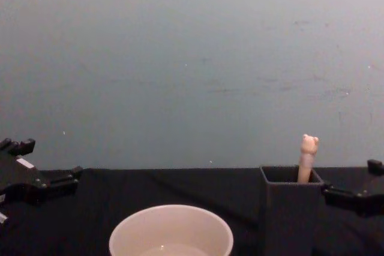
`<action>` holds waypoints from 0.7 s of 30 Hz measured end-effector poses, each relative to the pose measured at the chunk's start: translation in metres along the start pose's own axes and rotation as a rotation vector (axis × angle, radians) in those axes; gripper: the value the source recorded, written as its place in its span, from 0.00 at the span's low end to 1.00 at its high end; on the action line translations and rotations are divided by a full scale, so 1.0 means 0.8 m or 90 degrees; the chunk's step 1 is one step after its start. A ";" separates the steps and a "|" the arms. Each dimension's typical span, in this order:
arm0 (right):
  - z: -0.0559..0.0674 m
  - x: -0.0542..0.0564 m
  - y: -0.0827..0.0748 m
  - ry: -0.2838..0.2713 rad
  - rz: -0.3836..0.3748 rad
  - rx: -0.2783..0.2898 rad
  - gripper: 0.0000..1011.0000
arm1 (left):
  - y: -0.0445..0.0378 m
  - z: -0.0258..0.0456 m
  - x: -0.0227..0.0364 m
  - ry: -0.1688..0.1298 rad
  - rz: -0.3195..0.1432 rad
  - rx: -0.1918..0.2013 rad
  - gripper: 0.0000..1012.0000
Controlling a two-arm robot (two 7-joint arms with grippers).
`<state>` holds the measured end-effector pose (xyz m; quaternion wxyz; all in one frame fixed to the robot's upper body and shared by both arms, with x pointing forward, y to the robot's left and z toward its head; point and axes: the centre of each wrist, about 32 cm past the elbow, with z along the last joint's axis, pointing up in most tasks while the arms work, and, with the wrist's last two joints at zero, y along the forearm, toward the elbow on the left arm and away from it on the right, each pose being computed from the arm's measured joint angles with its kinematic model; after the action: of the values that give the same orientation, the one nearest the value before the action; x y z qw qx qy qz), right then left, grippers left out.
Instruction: Pick up the stirring spoon with one hand, stir inside the cup, then place it back in its original position.
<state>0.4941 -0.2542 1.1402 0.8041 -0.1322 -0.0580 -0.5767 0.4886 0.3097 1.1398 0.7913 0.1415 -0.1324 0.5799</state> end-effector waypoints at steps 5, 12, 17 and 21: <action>0.000 0.000 0.000 0.000 0.000 0.000 0.99 | 0.000 0.0000 0.0000 0.000 0.000 0.000 0.99; 0.000 0.000 0.000 0.000 0.000 0.001 0.99 | 0.000 0.0000 0.0000 0.000 0.000 0.000 0.99; 0.000 0.000 0.000 0.000 0.000 0.001 0.99 | 0.000 0.0000 0.0000 0.000 0.000 0.000 0.99; 0.000 0.000 0.000 0.000 0.000 0.001 0.99 | 0.000 0.0000 0.0000 0.000 0.000 0.000 0.99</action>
<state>0.4941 -0.2541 1.1403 0.8041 -0.1317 -0.0580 -0.5768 0.4886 0.3097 1.1398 0.7913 0.1415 -0.1325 0.5799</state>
